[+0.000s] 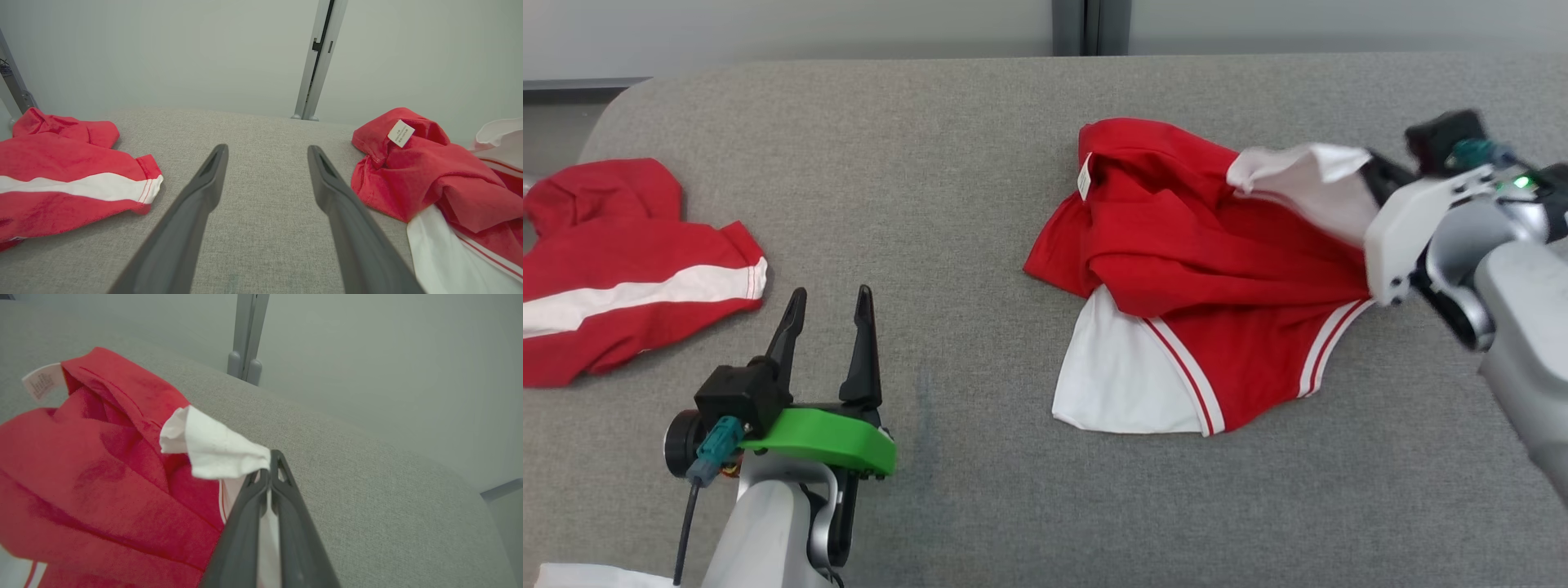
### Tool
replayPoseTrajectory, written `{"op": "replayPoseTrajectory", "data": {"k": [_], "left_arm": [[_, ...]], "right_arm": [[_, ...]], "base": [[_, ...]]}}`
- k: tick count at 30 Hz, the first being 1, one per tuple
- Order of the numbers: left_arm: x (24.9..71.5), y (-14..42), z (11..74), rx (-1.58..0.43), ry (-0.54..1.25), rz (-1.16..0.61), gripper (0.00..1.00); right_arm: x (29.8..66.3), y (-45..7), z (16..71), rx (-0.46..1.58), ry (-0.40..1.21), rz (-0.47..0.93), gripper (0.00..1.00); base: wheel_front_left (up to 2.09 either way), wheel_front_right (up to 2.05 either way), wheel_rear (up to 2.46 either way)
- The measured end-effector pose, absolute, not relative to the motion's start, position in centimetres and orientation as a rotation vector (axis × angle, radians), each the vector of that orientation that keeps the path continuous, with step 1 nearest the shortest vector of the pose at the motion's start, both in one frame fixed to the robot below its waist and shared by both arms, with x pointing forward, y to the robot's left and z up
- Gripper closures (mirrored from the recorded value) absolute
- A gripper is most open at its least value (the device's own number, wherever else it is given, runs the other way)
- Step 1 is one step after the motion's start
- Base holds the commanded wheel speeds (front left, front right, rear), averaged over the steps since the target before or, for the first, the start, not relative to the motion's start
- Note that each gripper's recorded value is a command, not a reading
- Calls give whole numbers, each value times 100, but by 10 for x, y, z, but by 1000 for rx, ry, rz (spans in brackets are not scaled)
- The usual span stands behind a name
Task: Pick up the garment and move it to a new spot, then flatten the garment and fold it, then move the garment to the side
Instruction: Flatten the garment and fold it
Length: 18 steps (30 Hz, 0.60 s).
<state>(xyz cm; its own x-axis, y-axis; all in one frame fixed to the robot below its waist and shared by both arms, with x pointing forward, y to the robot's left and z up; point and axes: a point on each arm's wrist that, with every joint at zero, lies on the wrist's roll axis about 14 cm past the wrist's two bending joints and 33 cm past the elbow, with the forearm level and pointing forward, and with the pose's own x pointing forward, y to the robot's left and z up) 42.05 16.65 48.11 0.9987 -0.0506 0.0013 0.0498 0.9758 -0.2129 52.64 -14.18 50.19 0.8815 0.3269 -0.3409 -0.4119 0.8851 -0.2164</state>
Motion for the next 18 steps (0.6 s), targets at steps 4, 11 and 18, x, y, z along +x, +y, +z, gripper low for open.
{"op": "replayPoseTrajectory", "data": {"k": [4, 11, 18], "left_arm": [[429, 167, 485, -209, -11, -57, 0], [432, 174, 489, -215, -22, -45, 0], [430, 189, 483, -208, -7, 5, 0]], "right_arm": [[567, -169, 547, -263, 174, 286, 100], [616, -181, 594, -265, 22, 206, 100], [641, -171, 558, -234, 88, 190, 0]], "base": [[0, 0, 0], [0, 0, 0], [0, 0, 0]]}}
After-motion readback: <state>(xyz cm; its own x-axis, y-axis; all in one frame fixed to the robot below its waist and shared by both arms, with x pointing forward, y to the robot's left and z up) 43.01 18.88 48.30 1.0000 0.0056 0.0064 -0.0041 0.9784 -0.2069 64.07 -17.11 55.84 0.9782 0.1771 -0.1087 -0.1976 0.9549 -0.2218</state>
